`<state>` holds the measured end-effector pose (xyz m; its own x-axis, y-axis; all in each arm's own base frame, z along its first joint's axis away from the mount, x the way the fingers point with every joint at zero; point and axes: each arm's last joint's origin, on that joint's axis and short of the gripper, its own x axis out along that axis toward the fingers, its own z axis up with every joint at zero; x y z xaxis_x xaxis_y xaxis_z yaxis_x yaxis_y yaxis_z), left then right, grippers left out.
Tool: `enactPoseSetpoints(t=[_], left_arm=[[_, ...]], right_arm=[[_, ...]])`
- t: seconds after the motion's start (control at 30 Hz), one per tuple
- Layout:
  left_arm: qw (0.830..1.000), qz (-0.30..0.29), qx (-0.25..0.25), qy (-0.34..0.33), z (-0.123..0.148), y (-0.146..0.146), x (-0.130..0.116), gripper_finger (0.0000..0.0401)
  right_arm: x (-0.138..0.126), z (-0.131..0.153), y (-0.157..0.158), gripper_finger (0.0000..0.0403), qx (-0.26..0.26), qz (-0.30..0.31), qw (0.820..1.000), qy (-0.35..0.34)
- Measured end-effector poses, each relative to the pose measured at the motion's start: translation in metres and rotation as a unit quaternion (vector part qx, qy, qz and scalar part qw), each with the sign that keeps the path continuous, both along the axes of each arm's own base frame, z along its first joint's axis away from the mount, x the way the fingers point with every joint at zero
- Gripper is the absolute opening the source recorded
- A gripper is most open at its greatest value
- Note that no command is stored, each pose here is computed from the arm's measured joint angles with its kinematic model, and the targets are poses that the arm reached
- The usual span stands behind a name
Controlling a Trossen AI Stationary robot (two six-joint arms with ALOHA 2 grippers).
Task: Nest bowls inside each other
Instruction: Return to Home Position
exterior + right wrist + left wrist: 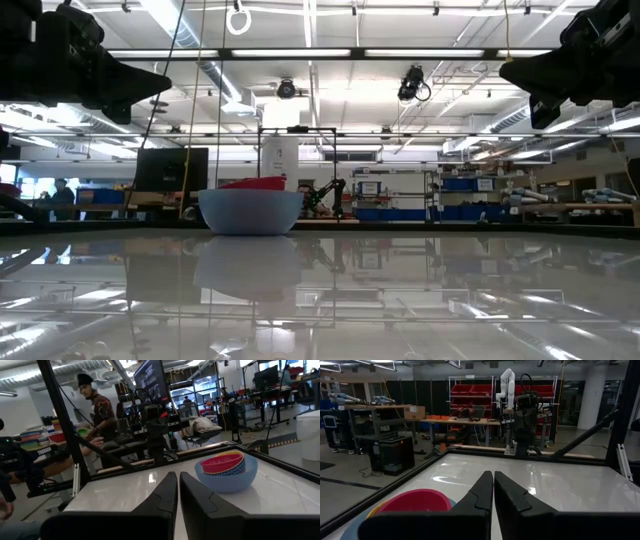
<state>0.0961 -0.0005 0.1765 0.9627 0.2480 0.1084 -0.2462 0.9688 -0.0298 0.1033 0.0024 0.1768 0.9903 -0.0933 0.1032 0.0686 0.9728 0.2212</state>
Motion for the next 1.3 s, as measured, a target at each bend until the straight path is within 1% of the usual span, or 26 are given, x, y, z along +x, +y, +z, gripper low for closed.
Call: enactPoseSetpoints(t=[0.7, 1.3], left_arm=[[0.999, -0.016, 0.004, 0.028, -0.0043, -0.0036, 0.0038, 0.002], [0.999, -0.016, 0.004, 0.027, -0.0042, -0.0036, 0.0038, 0.002]], right_arm=[[0.0, 0.0, 0.0, 0.0029, 0.0, 0.0, 1.0, 0.0], [0.0, 0.0, 0.0, 0.0029, 0.0, 0.0, 1.0, 0.0]])
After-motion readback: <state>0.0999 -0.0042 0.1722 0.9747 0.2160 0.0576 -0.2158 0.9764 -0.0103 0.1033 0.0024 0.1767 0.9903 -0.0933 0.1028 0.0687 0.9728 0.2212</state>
